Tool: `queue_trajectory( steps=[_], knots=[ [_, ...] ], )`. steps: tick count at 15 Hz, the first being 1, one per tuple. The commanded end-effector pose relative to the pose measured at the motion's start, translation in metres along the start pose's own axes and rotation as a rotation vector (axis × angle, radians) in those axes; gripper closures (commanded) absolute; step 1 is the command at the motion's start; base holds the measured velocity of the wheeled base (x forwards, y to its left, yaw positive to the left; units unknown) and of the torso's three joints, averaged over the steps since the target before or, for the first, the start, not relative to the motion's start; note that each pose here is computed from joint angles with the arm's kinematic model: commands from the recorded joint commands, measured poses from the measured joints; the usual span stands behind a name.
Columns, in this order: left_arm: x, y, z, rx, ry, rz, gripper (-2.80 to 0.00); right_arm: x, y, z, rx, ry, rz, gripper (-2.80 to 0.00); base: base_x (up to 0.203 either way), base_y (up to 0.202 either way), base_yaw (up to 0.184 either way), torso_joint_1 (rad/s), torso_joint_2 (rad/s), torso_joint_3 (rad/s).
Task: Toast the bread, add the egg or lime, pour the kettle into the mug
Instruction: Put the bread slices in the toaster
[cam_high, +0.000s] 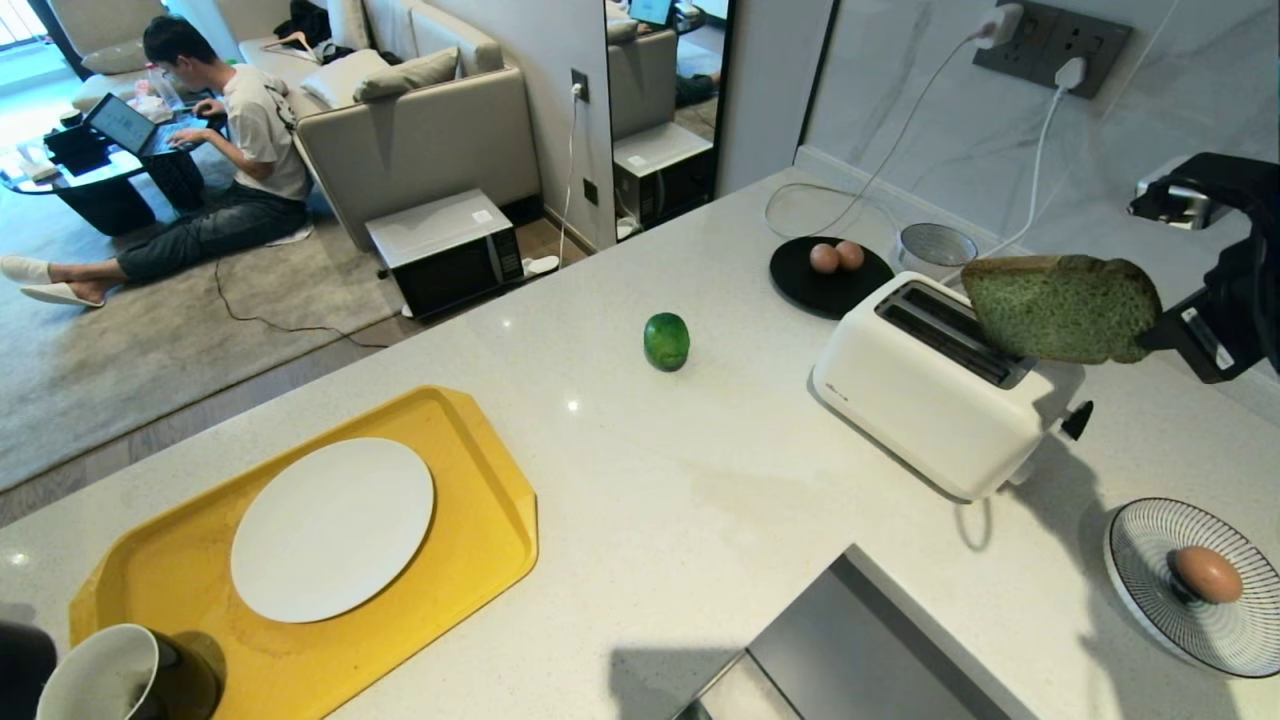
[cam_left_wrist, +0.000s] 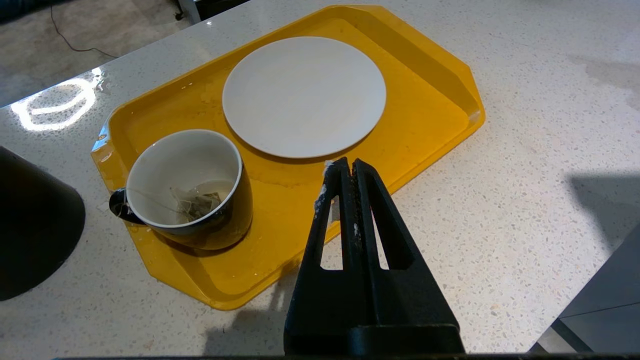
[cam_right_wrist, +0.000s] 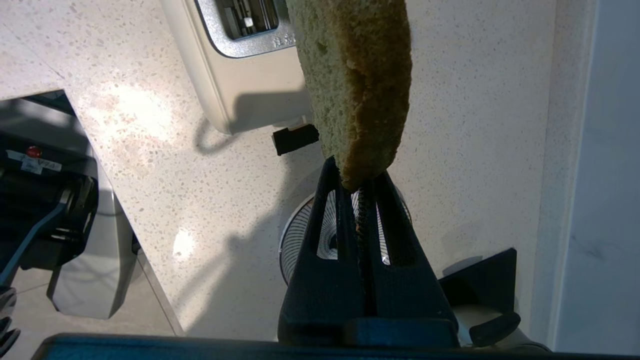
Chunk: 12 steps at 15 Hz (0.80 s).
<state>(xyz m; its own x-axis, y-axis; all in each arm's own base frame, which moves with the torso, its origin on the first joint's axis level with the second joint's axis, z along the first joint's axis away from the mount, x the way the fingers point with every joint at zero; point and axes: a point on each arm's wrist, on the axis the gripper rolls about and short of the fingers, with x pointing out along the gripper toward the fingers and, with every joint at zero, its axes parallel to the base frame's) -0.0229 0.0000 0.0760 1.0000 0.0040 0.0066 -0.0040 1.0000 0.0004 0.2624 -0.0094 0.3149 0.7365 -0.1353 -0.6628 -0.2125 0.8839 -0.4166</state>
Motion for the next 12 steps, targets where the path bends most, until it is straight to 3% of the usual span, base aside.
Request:
queue_trajectory(
  steps=[1, 12],
  knots=[
    [0.0, 0.0, 0.0, 0.0, 0.0, 0.001, 0.0, 0.006, 0.001, 0.001, -0.006, 0.015, 0.005, 0.0, 0.0, 0.0, 0.0, 0.0, 0.0, 0.0],
    [0.0, 0.0, 0.0, 0.0, 0.0, 0.001, 0.0, 0.03, -0.011, 0.005, 0.008, 0.053, -0.009, 0.0, 0.0, 0.0, 0.0, 0.0, 0.0, 0.0]
  ],
)
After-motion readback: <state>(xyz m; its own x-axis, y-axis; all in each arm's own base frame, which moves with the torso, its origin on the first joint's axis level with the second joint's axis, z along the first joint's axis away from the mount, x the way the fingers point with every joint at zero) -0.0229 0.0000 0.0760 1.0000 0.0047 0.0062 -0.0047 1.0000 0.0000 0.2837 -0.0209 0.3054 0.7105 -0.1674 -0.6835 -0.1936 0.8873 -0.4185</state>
